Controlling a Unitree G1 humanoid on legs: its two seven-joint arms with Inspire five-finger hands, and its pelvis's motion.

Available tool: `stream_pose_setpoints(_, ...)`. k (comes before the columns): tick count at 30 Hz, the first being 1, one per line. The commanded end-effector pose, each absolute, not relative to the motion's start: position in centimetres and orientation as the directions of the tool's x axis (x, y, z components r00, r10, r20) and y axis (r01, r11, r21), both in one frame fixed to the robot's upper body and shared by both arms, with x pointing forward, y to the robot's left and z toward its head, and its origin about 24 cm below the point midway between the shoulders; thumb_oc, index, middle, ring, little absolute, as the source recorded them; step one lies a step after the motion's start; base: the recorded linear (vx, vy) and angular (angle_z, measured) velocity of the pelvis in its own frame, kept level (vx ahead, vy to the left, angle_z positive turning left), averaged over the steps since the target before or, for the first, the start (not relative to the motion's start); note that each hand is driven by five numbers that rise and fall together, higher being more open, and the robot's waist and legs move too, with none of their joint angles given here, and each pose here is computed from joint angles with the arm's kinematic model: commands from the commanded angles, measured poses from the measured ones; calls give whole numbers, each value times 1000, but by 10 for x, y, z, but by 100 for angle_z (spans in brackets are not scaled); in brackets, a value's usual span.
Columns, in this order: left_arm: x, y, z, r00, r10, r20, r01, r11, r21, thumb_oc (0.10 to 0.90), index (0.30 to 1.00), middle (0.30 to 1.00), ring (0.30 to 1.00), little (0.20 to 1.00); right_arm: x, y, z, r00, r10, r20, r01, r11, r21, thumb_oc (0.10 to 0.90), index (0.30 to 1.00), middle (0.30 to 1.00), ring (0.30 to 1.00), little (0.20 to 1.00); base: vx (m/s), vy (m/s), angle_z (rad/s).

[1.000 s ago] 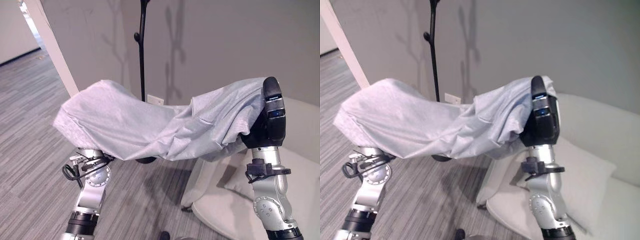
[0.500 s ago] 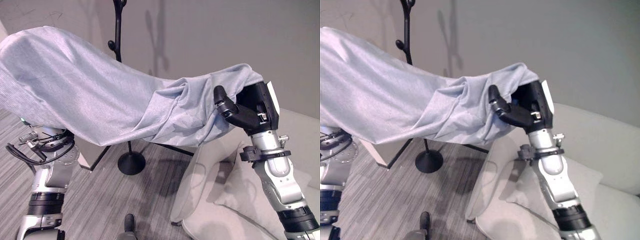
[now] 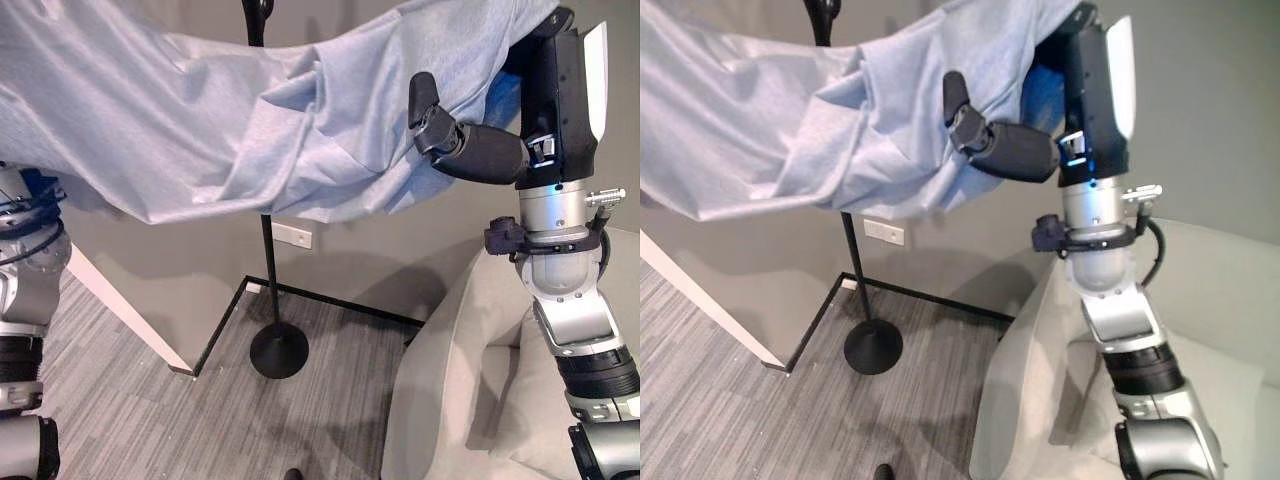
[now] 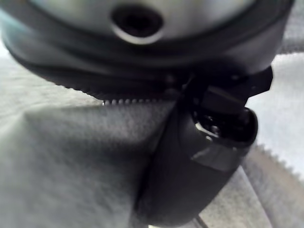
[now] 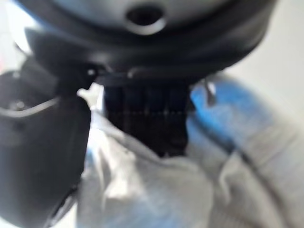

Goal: Hang the clothes on the sofa on the clothes rack.

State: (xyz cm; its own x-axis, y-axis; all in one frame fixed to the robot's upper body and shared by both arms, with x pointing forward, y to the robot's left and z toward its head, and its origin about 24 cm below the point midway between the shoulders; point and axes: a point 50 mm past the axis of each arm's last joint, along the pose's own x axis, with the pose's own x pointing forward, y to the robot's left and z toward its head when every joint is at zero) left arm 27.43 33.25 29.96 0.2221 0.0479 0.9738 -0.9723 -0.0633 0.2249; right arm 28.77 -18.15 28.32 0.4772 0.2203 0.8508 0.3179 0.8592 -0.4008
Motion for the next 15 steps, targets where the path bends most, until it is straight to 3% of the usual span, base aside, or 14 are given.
stream_pose_setpoints(1, 260, 345, 319, 153, 75, 985, -982, -97, 160, 400, 300, 300, 300, 300, 288, -204, 310, 383, 119, 916, 483, 820, -308, 400, 300, 300, 300, 300, 53, 41, 14)
stream_pose_setpoints(5, 276, 348, 310, 215, 146, 966, -973, -52, 225, 400, 300, 300, 300, 300, 295, -219, 310, 412, 71, 908, 531, 791, -303, 400, 300, 300, 300, 300, 51, -21, 14)
stream_pose_setpoints(6, 289, 350, 296, 297, 184, 937, -952, -18, 305, 400, 300, 300, 300, 300, 303, -230, 307, 451, 34, 892, 549, 777, -307, 400, 300, 300, 300, 300, 71, -55, 21)
stream_pose_setpoints(9, 303, 348, 287, 364, 218, 905, -929, 17, 370, 400, 300, 300, 300, 300, 313, -237, 306, 490, 5, 872, 563, 762, -321, 400, 300, 300, 300, 300, 52, -40, 45)
stream_pose_setpoints(10, 314, 354, 274, 431, 268, 862, -898, 30, 439, 400, 300, 300, 300, 300, 323, -246, 303, 543, -13, 839, 568, 741, -357, 400, 300, 300, 300, 300, 74, -45, 31)
stream_pose_setpoints(15, 327, 356, 277, 495, 289, 819, -860, 28, 510, 400, 300, 300, 300, 300, 339, -248, 308, 609, 8, 794, 574, 686, -447, 400, 300, 300, 300, 300, 93, -43, 24)
